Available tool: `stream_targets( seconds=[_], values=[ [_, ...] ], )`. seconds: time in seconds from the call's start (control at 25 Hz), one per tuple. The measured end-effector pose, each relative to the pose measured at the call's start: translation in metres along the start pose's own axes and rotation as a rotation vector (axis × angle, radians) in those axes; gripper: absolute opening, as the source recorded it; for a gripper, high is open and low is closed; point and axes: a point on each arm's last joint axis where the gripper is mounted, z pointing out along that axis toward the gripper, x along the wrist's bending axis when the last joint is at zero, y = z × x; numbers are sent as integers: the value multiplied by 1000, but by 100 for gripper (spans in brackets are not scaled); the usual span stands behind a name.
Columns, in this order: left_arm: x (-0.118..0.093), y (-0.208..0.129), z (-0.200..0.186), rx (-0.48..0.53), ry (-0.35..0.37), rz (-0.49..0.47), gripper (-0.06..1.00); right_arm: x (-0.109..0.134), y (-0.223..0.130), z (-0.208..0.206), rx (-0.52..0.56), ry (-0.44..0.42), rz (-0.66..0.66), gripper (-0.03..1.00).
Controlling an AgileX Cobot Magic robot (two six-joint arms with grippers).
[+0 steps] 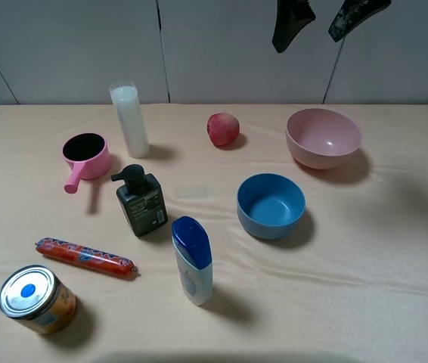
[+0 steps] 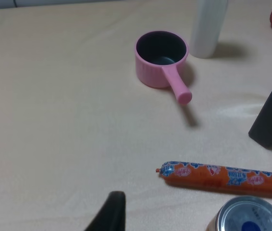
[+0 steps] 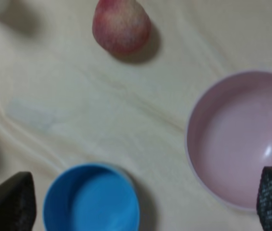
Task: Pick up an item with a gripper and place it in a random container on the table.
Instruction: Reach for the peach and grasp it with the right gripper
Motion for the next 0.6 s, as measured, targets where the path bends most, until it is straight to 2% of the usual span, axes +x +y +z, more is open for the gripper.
stream_targets(
  seconds=[0.32, 0.6],
  values=[
    [0, 0, 0, 0, 0, 0, 99, 0, 23, 38, 19, 25, 12, 69],
    [0, 0, 0, 0, 0, 0, 99, 22, 37, 76, 47, 44, 3, 69]
  ],
)
